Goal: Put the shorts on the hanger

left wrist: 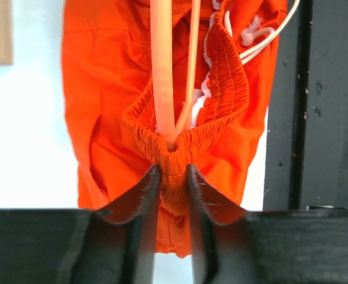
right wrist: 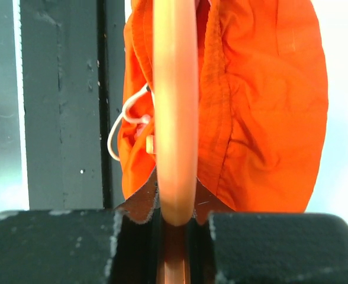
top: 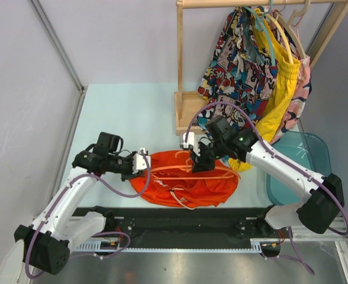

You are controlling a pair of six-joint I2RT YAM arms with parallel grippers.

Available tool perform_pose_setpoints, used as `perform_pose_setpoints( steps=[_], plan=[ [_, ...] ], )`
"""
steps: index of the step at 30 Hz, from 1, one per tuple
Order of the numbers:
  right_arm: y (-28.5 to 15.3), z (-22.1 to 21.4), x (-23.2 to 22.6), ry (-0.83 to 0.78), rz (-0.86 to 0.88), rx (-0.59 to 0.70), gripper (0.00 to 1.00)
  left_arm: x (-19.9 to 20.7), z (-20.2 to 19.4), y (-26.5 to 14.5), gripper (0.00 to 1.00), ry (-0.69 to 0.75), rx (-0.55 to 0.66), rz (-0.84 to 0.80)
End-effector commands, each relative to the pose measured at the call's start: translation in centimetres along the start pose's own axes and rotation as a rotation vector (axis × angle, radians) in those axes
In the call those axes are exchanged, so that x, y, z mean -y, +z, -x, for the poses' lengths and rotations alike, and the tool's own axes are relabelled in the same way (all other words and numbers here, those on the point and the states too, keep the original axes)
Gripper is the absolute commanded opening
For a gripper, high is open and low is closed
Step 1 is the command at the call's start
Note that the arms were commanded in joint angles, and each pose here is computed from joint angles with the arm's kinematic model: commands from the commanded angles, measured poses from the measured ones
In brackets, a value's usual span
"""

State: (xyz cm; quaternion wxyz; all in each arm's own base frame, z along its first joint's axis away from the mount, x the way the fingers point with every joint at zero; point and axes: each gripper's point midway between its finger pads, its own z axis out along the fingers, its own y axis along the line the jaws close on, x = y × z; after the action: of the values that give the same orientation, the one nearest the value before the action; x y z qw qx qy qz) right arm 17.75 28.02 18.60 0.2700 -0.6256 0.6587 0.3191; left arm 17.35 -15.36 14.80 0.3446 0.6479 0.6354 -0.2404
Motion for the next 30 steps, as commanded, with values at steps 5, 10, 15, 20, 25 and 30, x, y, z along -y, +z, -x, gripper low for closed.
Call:
perform_pose_setpoints(
  steps=[5, 10, 15, 20, 25, 30],
  plan=[
    [0.4, 4.4, -0.4, -0.140, 0.079, 0.201, 0.00, -0.4, 1.5, 0.5, 0.53, 0.008, 0.084, 0.021],
    [0.6, 4.2, -0.8, -0.190, 0.114, 0.220, 0.00, -0.5, 1.3, 1.0, 0.56, -0.021, 0.096, 0.013],
    [0.7, 4.8, -0.2, -0.197, 0.087, 0.240, 0.00, -0.1, 1.6, 1.2, 0.31, -0.042, 0.111, -0.022],
    [-0.1, 5.6, 1.2, -0.132, -0.034, 0.236, 0.12, 0.3, 1.4, 1.3, 0.01, -0.085, 0.104, -0.038],
    [-2.9, 2.6, 1.3, 0.011, -0.180, 0.119, 0.71, -0.2, 1.0, 1.5, 0.00, -0.168, 0.094, -0.024],
    [-4.7, 1.1, 0.7, -0.009, -0.247, 0.101, 0.73, -0.7, 0.8, 2.1, 0.00, -0.214, 0.105, -0.020]
  ],
)
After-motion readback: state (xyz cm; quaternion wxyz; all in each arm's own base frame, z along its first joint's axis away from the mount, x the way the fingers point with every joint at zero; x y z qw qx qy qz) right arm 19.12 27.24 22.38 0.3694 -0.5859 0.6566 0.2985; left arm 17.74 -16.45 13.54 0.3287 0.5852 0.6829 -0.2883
